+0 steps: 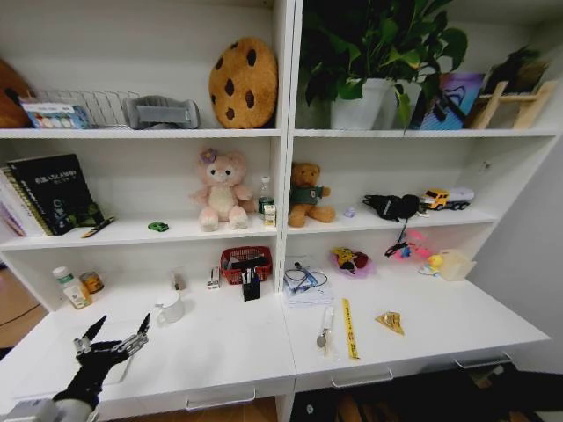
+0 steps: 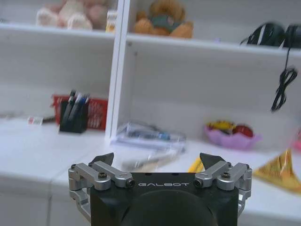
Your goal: Organize the objects on the table.
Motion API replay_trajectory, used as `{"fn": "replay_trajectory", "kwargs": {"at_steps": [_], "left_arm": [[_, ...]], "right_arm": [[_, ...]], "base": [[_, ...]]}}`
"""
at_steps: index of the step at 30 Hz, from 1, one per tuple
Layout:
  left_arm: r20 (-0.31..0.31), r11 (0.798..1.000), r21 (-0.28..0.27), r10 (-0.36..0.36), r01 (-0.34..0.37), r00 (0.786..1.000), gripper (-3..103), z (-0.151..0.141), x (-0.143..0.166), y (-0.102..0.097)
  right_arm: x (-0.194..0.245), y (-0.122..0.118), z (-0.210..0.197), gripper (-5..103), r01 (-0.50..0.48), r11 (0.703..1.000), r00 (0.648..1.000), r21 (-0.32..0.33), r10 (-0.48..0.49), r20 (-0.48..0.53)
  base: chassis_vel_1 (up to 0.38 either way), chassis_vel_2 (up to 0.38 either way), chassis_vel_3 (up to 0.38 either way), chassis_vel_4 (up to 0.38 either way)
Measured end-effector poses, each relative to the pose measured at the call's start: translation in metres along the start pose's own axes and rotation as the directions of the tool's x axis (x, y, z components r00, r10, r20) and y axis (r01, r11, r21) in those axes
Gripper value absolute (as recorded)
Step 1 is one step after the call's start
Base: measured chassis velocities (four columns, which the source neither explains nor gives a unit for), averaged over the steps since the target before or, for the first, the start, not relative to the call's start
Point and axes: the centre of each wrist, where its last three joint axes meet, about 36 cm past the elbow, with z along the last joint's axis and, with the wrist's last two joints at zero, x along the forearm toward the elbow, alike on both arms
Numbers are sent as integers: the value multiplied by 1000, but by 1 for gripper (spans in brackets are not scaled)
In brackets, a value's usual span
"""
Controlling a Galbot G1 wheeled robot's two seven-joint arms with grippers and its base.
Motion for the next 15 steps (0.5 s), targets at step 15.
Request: {"fn": "replay_trajectory", "kwargs": {"at_steps": [15], "left_arm": [[0,1000,0,0,0,1000,100,0,0,0]], "right_arm": [[-119,-43,-101,100,-99,974,992,-206,114,62]], "base": [[0,0,0,0]]}}
